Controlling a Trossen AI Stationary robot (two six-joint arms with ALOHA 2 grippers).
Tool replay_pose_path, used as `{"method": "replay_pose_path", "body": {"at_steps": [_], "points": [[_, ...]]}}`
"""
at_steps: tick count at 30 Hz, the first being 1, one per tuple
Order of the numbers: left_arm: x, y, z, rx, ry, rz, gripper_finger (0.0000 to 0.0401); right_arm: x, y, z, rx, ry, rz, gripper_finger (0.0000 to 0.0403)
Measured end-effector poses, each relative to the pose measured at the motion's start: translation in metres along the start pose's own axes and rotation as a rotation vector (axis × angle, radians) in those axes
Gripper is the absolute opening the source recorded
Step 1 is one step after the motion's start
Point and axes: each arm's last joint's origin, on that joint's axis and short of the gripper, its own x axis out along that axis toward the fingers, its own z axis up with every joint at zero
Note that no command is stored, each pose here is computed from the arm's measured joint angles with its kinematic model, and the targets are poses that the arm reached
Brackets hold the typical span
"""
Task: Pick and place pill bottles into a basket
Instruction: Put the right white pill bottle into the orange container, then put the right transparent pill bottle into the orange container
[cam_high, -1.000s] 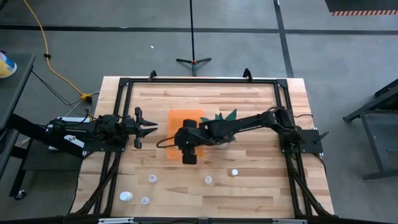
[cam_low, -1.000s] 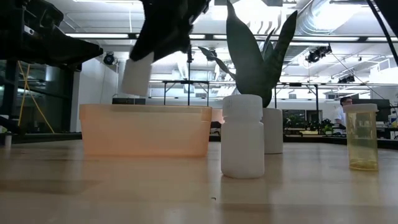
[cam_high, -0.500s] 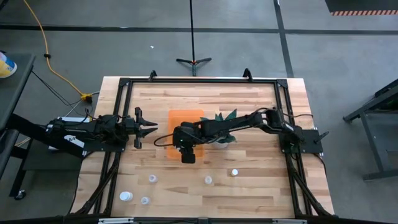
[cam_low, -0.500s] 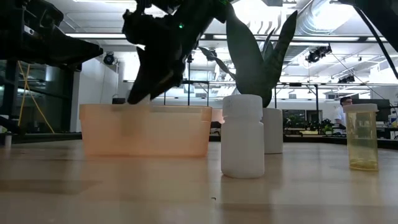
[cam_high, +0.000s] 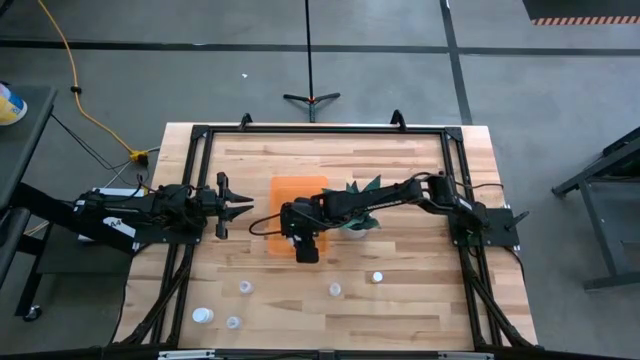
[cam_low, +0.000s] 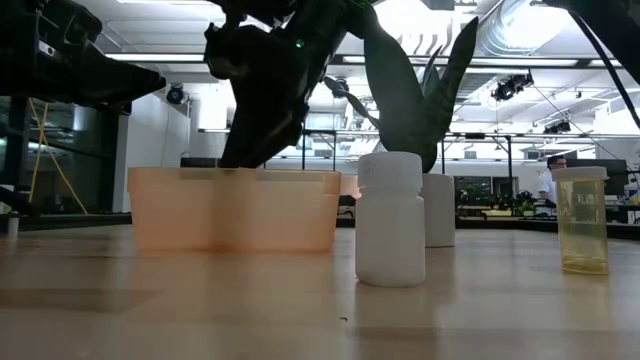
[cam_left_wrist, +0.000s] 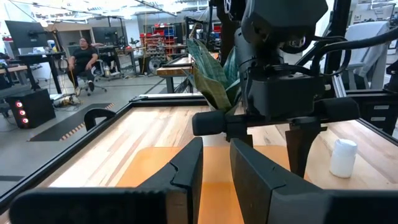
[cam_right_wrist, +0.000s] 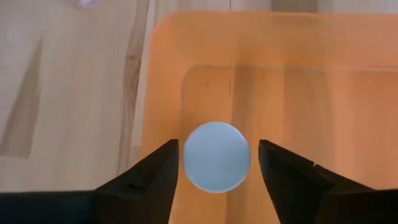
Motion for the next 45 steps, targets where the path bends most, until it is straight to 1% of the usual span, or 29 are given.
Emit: {"method": "replay_pose_path", "body": {"at_steps": [3,5,7,10,12,15,18,20,23,29,32,38,42,45], "points": [[0.0,0.0,0.0,0.0,0.0,0.0,0.0117,0.0,-0.001,0.002,0.001,-0.015,-0.008,0.0217],[0.0,0.0,0.0,0.0,0.0,0.0,0.0117,-0.006,-0.004,0.007,0.018,-0.029,-0.048,0.0216],[0.0,0.0,0.0,0.0,0.0,0.0,0.0117,-0.018,-0.008,0.018,0.024,-0.063,-0.096,0.0213],[0.0,0.0,0.0,0.0,0.0,0.0,0.0117,-0.04,-0.011,0.035,-0.019,-0.11,-0.178,0.0208],[0.0,0.0,0.0,0.0,0.0,0.0,0.0117,-0.053,-0.009,0.046,-0.067,-0.155,-0.196,0.0207],[0.0,0.0,0.0,0.0,0.0,0.0,0.0117,-0.077,0.009,0.06,-0.132,-0.198,-0.165,0.0206],[0.0,0.0,0.0,0.0,0.0,0.0,0.0117,-0.099,0.038,0.061,-0.19,-0.164,-0.17,0.0206],[0.0,0.0,0.0,0.0,0.0,0.0,0.0117,-0.109,0.057,0.056,-0.206,-0.118,-0.193,0.0204],[0.0,0.0,0.0,0.0,0.0,0.0,0.0117,-0.11,0.086,0.043,-0.219,-0.072,-0.198,0.02],[0.0,0.0,0.0,0.0,-0.001,0.0,0.0117,-0.097,0.135,0.014,-0.174,0.036,-0.161,0.0199],[0.0,0.0,0.0,0.0,0.0,0.0,0.0117,-0.087,0.153,-0.003,-0.193,0.106,-0.154,0.0199],[0.0,0.0,0.0,0.0,0.0,0.0,0.0117,-0.064,0.174,-0.033,-0.246,0.222,-0.122,0.02],[0.0,0.0,0.0,0.0,-0.001,0.0,0.0117,-0.05,0.175,-0.041,-0.186,0.218,-0.114,0.02],[0.0,0.0,0.0,0.0,0.0,0.0,0.0117,-0.04,0.169,-0.047,-0.153,0.254,-0.093,0.02]]}}
